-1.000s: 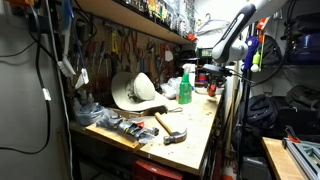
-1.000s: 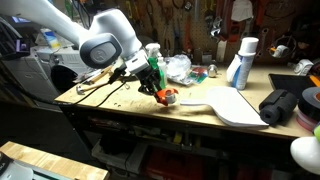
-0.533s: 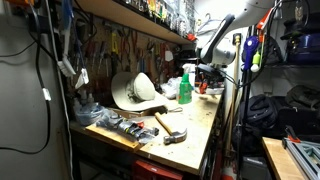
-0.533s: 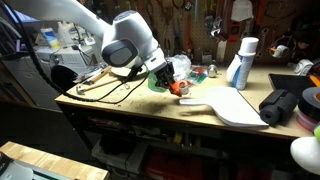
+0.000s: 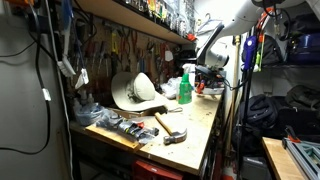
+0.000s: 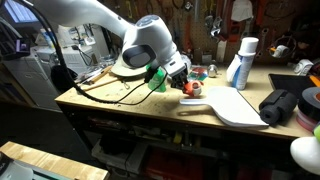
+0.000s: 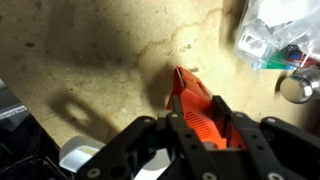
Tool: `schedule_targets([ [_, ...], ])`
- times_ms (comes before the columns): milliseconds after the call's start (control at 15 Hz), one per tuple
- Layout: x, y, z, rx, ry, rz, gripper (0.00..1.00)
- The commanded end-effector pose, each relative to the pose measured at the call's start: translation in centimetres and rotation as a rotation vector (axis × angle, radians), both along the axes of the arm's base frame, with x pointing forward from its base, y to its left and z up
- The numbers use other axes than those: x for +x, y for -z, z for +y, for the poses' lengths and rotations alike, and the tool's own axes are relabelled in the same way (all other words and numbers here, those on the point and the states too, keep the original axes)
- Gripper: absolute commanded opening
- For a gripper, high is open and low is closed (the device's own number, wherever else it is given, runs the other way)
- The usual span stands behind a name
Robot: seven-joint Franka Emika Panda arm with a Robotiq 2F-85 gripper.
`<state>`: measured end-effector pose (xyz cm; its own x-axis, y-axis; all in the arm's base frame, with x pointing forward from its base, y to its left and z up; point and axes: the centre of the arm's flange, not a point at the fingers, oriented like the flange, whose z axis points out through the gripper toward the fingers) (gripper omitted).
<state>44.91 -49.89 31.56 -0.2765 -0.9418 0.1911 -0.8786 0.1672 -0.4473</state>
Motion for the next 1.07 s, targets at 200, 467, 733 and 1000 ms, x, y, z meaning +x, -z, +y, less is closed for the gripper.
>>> schedule_targets([
  [200, 1.6, 1.6, -2.5, 0.015, -0.032, -0.003, 0.09],
  [467, 1.9, 1.9, -2.5, 0.016, -0.042, 0.0, 0.61],
  [733, 1.0, -0.2, -1.4, -0.011, -0.064, -0.024, 0.89],
  [1000, -1.3, -3.5, 0.1, -0.012, -0.1, 0.007, 1.0],
])
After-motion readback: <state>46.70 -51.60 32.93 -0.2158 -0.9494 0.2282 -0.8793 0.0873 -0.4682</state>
